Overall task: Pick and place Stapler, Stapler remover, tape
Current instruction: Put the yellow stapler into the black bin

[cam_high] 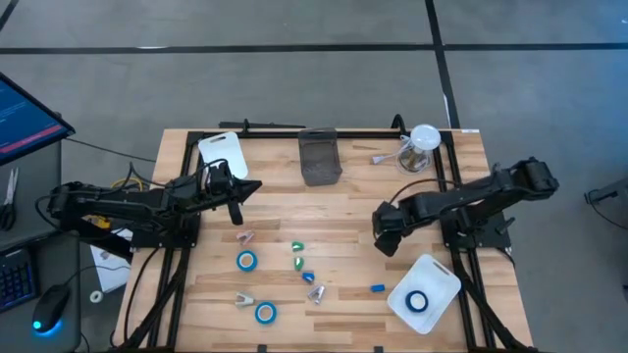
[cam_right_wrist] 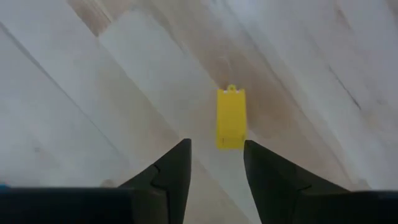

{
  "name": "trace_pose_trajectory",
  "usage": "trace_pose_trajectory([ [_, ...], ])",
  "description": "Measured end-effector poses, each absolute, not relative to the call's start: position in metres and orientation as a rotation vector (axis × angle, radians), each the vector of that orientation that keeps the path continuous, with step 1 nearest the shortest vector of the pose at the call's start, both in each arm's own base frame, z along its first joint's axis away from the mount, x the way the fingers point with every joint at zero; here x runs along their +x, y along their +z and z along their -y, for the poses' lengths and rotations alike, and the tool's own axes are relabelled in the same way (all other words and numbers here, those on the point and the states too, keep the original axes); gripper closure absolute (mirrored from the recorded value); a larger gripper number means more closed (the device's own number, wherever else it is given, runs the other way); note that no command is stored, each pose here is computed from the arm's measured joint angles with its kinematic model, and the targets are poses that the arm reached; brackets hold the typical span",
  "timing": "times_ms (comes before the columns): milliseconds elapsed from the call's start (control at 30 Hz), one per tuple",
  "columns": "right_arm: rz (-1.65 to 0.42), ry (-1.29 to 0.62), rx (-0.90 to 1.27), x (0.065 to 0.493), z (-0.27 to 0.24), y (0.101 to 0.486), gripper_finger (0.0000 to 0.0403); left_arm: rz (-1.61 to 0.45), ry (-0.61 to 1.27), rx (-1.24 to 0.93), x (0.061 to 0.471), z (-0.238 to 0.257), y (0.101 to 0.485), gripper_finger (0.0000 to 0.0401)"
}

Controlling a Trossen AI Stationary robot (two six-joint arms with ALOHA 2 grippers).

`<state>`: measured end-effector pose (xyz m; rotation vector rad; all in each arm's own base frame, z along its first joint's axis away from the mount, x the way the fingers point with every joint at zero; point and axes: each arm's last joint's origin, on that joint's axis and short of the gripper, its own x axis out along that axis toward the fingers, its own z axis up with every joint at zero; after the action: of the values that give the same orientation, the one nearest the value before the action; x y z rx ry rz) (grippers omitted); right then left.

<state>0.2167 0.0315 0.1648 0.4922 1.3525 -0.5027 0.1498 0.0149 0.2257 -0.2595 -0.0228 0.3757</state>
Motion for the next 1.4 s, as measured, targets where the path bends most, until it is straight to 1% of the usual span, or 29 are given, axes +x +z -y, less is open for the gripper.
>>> trace_pose_trajectory([
  [167,-1.392,-0.497,0.461,0.223,-0.033,0.151,0.0265,0.022,0.376,-0.259,0.150,-0.015,0.226,0.0398],
  [367,-1.385,-0.495,0.462,0.227,-0.034,0.147,0.0297,0.022,0.376,-0.260,0.150,-0.015,0.226,0.0398],
  [533,-1.320,-0.490,0.569,0.231,-0.032,0.163,0.0304,0.022,0.376,-0.259,0.150,-0.015,0.226,0.0398],
  [633,-1.279,-0.442,0.625,0.235,-0.030,0.182,0.0301,0.022,0.376,-0.260,0.150,-0.015,0.226,0.0398],
  [667,-1.258,-0.412,0.612,0.237,-0.030,0.188,0.0301,0.022,0.376,-0.259,0.150,-0.015,0.226,0.0398],
  [767,-1.207,-0.304,0.499,0.241,-0.030,0.205,0.0303,0.022,0.376,-0.260,0.150,-0.015,0.226,0.0398],
  [833,-1.208,-0.241,0.398,0.242,-0.028,0.209,0.0305,0.022,0.376,-0.260,0.150,-0.015,0.226,0.0398],
  [1033,-1.292,0.019,0.058,0.243,-0.029,0.201,0.0306,0.022,0.377,-0.259,0.150,-0.015,0.226,0.0398],
  [1200,-1.296,0.235,-0.215,0.249,-0.030,0.191,0.0297,0.021,0.377,-0.259,0.150,-0.015,0.226,0.0398],
  [1400,-1.294,0.258,-0.440,0.252,-0.026,0.188,0.0285,0.019,0.377,-0.259,0.150,-0.015,0.225,0.0398],
])
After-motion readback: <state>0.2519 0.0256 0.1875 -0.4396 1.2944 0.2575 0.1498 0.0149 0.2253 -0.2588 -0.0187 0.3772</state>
